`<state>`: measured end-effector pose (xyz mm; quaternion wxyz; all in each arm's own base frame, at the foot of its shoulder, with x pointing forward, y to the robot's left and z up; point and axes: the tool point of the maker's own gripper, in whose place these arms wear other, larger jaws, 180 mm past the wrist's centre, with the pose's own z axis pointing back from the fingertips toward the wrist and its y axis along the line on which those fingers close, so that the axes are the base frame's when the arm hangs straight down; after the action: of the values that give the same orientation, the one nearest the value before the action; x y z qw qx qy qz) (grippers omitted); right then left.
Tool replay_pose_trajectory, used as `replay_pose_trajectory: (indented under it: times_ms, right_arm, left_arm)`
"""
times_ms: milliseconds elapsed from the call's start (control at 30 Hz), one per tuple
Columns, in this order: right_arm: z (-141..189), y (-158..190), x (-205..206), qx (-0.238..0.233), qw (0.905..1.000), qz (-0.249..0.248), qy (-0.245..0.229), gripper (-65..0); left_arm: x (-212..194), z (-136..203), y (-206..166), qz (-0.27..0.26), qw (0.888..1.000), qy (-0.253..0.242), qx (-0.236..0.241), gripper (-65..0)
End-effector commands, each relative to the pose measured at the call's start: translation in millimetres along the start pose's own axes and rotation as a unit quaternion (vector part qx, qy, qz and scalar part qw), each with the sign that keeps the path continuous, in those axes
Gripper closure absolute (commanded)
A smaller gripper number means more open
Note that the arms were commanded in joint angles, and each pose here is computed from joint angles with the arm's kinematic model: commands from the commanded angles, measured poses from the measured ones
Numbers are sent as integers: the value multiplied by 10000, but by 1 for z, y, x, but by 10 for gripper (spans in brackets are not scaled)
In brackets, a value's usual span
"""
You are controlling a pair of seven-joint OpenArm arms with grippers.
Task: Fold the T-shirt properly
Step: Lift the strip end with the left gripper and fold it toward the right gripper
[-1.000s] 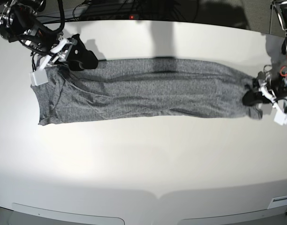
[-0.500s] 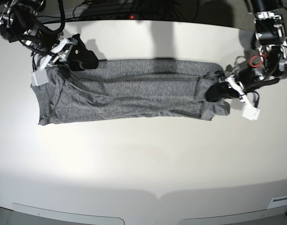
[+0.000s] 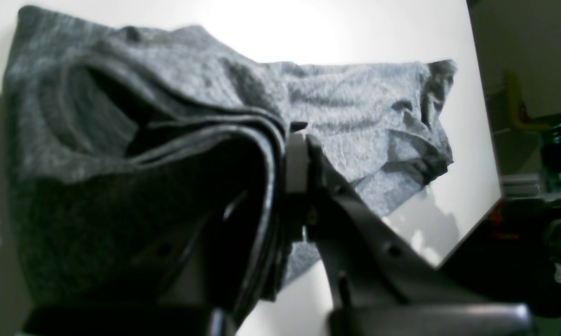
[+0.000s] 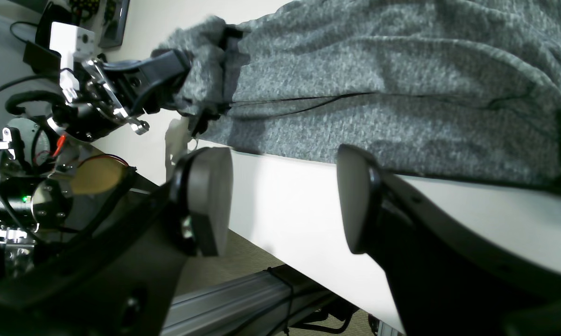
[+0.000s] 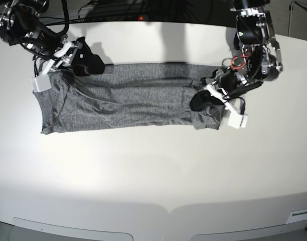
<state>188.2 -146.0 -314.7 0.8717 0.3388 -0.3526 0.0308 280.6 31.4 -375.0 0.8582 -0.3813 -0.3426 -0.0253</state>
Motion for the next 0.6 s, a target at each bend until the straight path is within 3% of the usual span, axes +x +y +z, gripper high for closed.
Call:
replay_pose_trajectory:
  times_ms: [0, 200, 367, 567]
  right_arm:
    - [2, 6, 10, 95, 9998, 130, -153, -356]
    - [2, 6, 9, 95, 9998, 129, -150, -356]
    - [2, 6, 9, 93, 9998, 128, -145, -356]
    - [2, 6, 9, 93, 9998, 128, -145, -356]
  left_arm:
    - [11, -4, -15, -162, 9996, -146, -203, 0]
    - [-4, -25, -48, -568, 9967, 169, -553, 0]
    - [-8, -33, -47, -965, 9947, 188, -306, 0]
    - [-8, -33, -46, -939, 9950, 193, -281, 0]
